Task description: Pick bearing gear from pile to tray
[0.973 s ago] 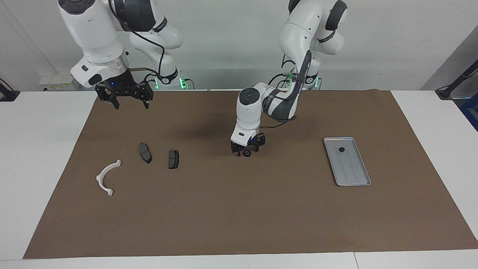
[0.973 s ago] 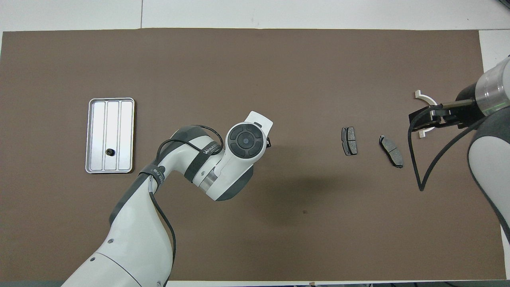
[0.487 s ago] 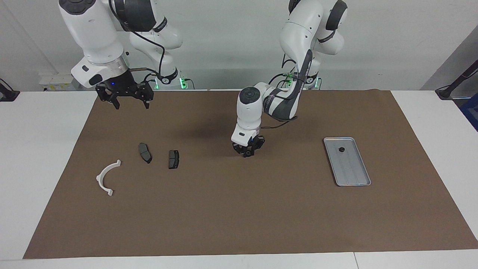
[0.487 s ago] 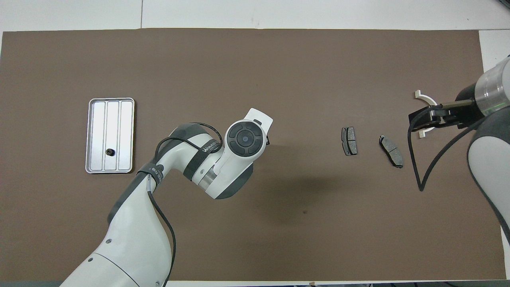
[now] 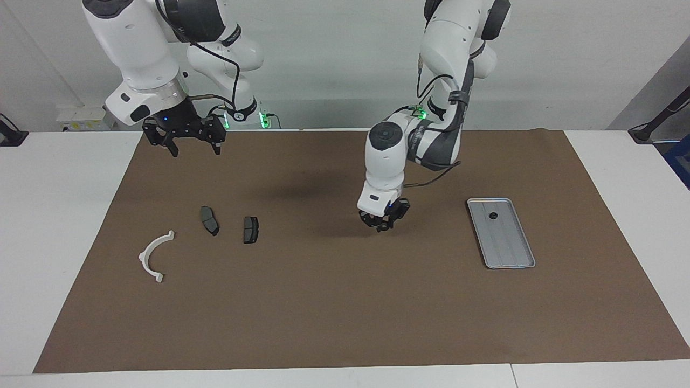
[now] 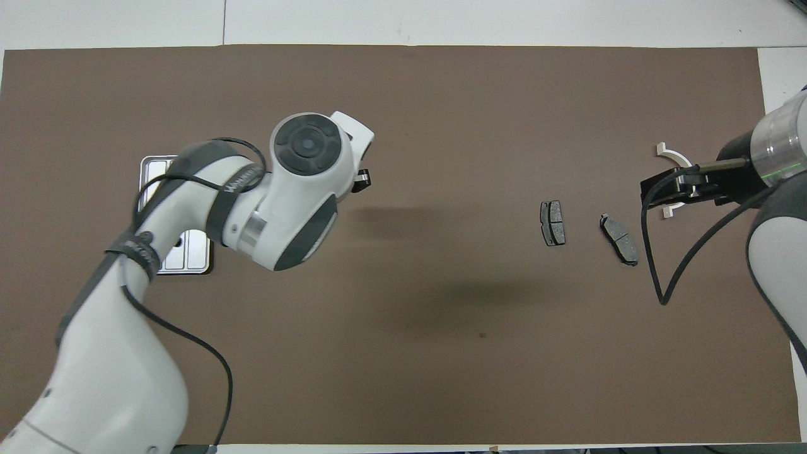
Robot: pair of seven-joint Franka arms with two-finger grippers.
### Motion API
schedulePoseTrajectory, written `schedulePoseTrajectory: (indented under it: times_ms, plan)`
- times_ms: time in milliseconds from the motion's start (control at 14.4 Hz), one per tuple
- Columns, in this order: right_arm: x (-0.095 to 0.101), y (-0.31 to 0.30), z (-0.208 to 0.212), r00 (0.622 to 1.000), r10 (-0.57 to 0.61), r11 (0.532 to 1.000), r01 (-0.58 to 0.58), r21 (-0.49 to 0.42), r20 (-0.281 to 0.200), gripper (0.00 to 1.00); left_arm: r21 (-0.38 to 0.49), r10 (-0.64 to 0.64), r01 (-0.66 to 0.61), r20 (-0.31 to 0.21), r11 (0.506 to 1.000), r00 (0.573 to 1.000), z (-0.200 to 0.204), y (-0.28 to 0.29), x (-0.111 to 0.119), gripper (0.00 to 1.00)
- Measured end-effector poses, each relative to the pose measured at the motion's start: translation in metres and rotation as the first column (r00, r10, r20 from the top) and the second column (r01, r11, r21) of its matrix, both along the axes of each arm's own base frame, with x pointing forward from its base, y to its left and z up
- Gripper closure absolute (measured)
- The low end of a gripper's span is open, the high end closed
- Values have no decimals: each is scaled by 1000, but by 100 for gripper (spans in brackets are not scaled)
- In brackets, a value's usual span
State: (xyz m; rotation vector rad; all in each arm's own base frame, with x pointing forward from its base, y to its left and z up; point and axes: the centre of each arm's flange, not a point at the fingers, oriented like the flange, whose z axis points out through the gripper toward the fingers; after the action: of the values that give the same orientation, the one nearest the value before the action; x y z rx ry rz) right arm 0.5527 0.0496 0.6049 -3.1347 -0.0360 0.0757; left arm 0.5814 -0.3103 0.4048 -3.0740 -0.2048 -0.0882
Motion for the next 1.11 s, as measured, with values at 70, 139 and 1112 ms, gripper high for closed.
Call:
schedulePoseTrajectory:
  times_ms: [70, 139, 1112]
  plan:
    - [0, 0, 0, 1000, 0, 1000, 0, 0, 0, 0, -14, -33, 33, -21, 999, 999, 23, 39, 10, 65]
    - [0, -1, 0, 1000, -1, 1000, 1, 0, 0, 0, -22, -65, 64, -36, 998, 997, 41, 78, 18, 65]
    - [0, -5, 0, 1000, -5, 1000, 5, -21, 3, 0, -64, -229, 231, 36, 971, 973, -43, 298, 48, 65]
